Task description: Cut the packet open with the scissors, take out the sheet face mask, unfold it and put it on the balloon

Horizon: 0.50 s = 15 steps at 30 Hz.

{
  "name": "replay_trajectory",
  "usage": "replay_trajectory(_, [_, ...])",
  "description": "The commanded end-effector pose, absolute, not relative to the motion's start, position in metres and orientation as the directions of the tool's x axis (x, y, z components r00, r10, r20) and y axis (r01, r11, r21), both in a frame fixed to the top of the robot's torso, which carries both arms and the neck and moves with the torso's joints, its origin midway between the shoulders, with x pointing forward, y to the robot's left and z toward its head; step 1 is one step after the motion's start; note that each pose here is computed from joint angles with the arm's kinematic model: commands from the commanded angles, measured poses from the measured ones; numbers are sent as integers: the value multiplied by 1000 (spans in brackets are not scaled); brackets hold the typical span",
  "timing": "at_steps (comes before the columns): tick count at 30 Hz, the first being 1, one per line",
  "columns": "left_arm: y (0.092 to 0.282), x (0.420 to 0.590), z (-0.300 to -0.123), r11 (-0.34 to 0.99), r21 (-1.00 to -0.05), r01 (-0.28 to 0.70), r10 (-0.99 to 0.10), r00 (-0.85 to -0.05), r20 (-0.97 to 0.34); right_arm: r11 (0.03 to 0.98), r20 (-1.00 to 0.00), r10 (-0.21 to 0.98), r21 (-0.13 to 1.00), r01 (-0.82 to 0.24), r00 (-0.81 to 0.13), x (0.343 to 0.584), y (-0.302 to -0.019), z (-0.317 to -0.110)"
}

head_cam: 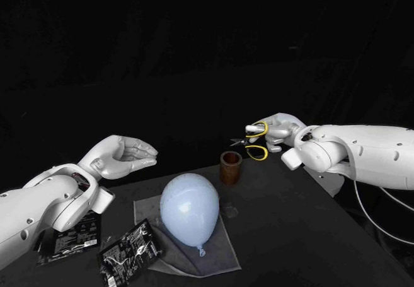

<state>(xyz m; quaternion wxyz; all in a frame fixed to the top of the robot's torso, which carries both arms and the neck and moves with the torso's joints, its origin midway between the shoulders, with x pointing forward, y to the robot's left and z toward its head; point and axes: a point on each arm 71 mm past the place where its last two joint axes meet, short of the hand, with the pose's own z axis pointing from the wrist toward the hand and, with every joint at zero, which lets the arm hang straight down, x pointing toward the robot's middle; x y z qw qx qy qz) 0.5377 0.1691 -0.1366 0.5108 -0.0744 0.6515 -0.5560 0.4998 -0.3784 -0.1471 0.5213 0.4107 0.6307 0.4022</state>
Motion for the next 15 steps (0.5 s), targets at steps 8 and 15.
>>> replay_trajectory(8, [139, 549, -119, 306, -799, 518, -689, -458, -561, 385, -362, 919, 909, 162, -155, 504, -376, -152])
replay_trajectory(15, [129, 552, -116, 288, -801, 525, -697, -459, -551, 395, -365, 915, 898, 194, -172, 506, -374, -155])
